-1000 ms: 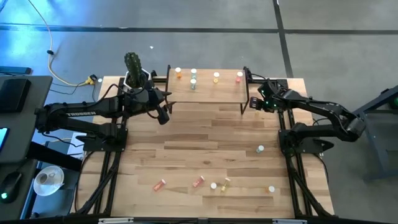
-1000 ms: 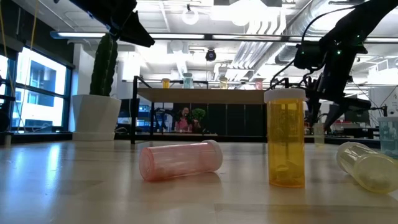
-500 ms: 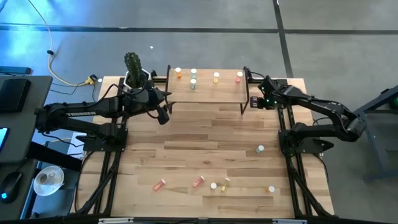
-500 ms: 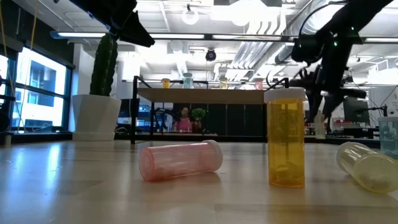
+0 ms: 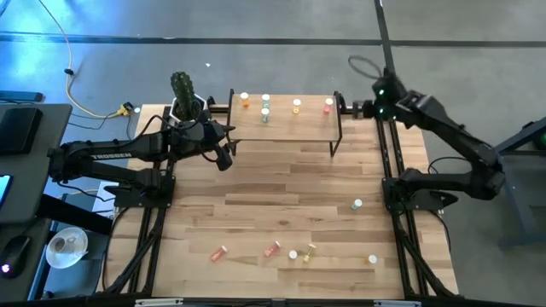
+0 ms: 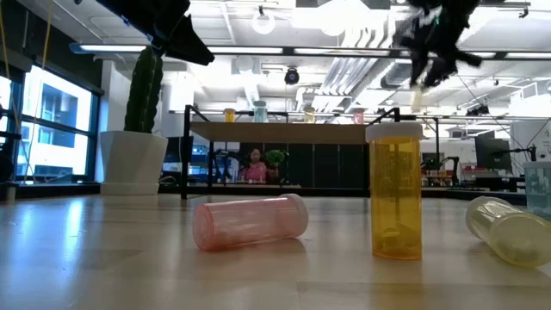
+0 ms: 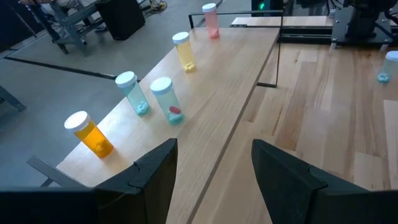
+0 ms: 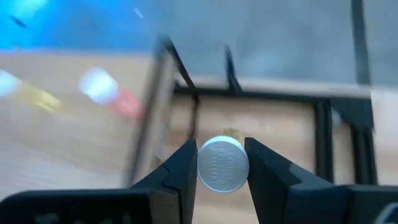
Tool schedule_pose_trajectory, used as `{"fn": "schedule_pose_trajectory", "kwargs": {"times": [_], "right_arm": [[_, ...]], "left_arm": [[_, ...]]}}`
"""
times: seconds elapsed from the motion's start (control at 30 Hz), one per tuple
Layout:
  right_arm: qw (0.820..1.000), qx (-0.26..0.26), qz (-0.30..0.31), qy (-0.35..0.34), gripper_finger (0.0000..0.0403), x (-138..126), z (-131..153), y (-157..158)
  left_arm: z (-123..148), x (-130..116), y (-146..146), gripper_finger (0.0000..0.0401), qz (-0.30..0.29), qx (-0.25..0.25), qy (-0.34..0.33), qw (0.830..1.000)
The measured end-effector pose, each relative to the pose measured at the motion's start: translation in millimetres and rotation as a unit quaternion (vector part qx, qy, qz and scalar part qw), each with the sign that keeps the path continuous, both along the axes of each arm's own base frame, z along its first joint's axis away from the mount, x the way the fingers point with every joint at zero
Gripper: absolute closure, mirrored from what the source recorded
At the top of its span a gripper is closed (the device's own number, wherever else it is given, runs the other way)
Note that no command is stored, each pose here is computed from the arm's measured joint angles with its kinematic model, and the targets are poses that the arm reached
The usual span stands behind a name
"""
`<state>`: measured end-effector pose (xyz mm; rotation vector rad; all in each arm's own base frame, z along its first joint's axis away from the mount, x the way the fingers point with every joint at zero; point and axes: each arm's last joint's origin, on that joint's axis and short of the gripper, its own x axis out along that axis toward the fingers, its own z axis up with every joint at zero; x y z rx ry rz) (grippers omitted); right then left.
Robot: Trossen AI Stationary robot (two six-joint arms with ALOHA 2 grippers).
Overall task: Pick and place medicine bottles onto shelf by color
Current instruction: Put the top yellow pill bottle on the shelf
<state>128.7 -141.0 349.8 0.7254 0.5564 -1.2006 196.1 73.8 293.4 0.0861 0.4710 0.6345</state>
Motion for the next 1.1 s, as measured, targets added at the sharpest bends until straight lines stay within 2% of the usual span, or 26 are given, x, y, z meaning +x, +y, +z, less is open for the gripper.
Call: {"fn": "schedule_pose_trajectory", "kwargs": {"times": [0.17, 0.4, 0.53, 0.93, 1.1], "right_arm": [[0.997, -0.06, 0.027, -0.043, 0.0299, 8, 39, -1], [0.992, -0.074, 0.097, -0.044, 0.0299, 45, 61, -2], [0.988, -0.063, 0.139, -0.026, 0.0299, 72, 64, -4], [0.98, 0.001, 0.197, 0.026, 0.0299, 133, 71, -19], [0.974, 0.025, 0.219, 0.057, 0.0299, 155, 65, -25]], "left_arm": [[0, 0, 0, 0.0204, 0.0, 0.0, 0.0, 1.0], [0, 0, 0, 0.0204, 0.0, 0.0, 0.0, 1.0], [0, 0, 0, 0.0204, 0.0, -0.001, 0.002, 1.0], [-2, -1, 0, 0.0204, 0.0, -0.005, 0.014, 1.0], [-2, -1, 0, 0.0204, 0.0, -0.005, 0.014, 1.0]]}}
